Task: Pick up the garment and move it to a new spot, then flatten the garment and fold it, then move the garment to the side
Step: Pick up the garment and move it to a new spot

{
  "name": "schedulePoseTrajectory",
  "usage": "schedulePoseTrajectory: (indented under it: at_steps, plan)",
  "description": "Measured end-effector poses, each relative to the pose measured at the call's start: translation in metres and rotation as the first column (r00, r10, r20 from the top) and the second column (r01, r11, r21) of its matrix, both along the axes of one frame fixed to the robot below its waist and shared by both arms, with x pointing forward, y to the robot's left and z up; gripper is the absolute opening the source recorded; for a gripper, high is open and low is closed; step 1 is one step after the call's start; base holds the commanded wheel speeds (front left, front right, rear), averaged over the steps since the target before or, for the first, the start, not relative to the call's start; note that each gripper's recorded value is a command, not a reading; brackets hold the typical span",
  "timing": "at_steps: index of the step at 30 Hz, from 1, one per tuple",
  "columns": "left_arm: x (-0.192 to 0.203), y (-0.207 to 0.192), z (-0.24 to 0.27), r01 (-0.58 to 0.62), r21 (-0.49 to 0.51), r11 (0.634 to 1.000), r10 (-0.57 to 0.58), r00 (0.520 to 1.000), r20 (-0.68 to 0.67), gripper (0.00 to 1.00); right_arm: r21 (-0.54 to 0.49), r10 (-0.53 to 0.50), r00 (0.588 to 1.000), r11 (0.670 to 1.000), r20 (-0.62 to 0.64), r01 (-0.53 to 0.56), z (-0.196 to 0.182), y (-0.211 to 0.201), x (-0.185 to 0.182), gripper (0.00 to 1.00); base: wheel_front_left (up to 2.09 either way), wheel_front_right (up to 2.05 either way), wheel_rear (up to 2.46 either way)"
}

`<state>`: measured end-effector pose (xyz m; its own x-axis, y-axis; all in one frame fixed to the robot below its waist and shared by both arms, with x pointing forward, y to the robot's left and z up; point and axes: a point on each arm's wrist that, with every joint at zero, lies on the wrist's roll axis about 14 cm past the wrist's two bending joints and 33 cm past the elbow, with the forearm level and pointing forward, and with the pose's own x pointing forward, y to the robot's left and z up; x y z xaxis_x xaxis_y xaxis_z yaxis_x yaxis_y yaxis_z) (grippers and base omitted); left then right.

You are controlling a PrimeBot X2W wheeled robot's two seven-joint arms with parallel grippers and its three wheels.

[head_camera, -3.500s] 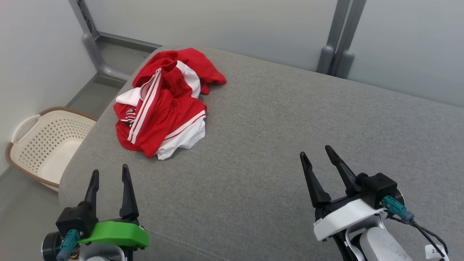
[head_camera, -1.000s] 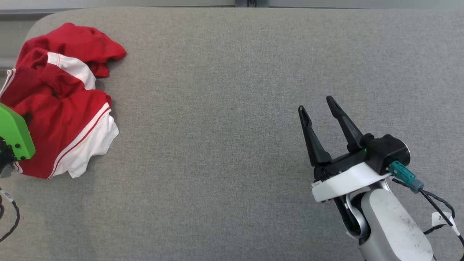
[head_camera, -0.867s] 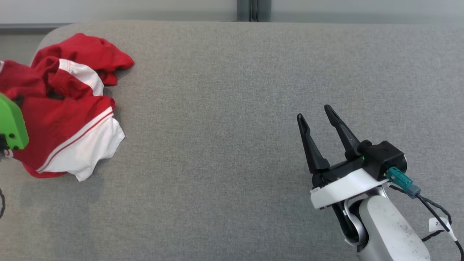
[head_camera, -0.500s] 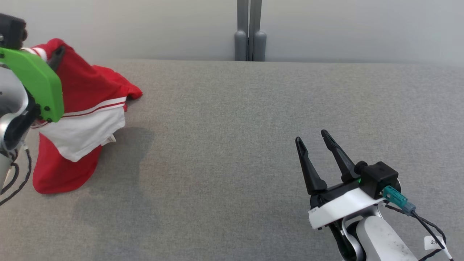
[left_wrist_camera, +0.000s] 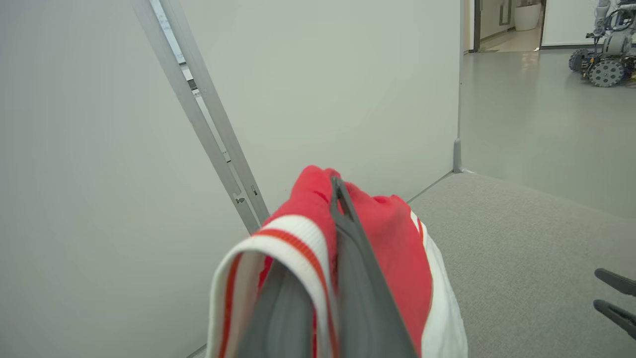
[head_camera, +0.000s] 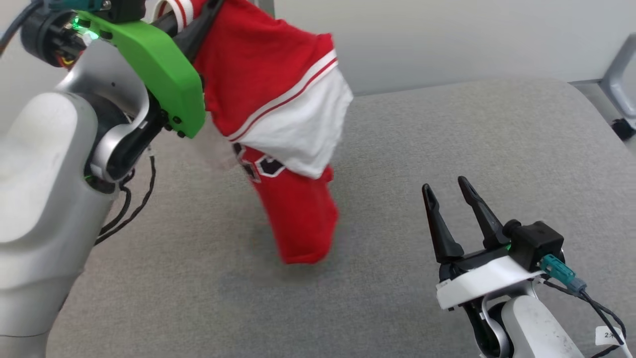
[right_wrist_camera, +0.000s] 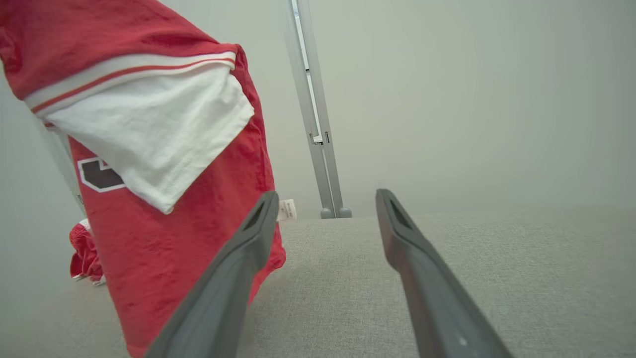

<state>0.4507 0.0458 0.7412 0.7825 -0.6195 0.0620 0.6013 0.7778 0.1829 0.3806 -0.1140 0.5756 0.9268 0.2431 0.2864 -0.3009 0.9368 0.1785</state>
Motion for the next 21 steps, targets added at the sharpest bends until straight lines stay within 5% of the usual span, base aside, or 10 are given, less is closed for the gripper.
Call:
schedulePoseTrajectory:
  at_steps: [4,9,17,18,20,21]
  plan:
    - [0.005,-0.022,-0.006,0.047,-0.084,0.995,-0.048,0.999,-0.008,0.0,-0.008,-0.068,0.998,0.998,-0.002,0.068,-0.001,-0.025,-0.003,1.0,0.0,0.0,0.0]
    - [0.023,-0.009,-0.094,-0.044,-0.18,0.983,0.01,0.982,-0.186,0.0,-0.017,-0.116,0.993,0.993,-0.03,0.115,-0.011,-0.043,-0.002,1.0,0.0,0.0,0.0]
    - [0.006,0.044,-0.268,-0.32,-0.161,0.934,0.212,0.857,-0.47,0.03,-0.031,-0.118,0.99,0.993,-0.08,0.116,-0.028,-0.044,0.003,1.0,0.0,0.0,0.0]
    - [0.006,0.05,-0.276,-0.344,-0.16,0.925,0.236,0.852,-0.468,0.37,-0.036,-0.118,0.989,0.993,-0.083,0.116,-0.03,-0.045,0.003,1.0,0.0,0.0,0.0]
    - [0.005,0.06,-0.284,-0.375,-0.148,0.915,0.276,0.851,-0.448,0.47,-0.041,-0.112,0.99,0.993,-0.089,0.109,-0.032,-0.044,0.004,1.0,0.0,0.0,0.0]
    - [0.005,0.063,-0.285,-0.39,-0.152,0.908,0.29,0.848,-0.444,0.91,-0.044,-0.106,0.99,0.994,-0.092,0.103,-0.033,-0.043,0.004,1.0,0.0,0.0,0.0]
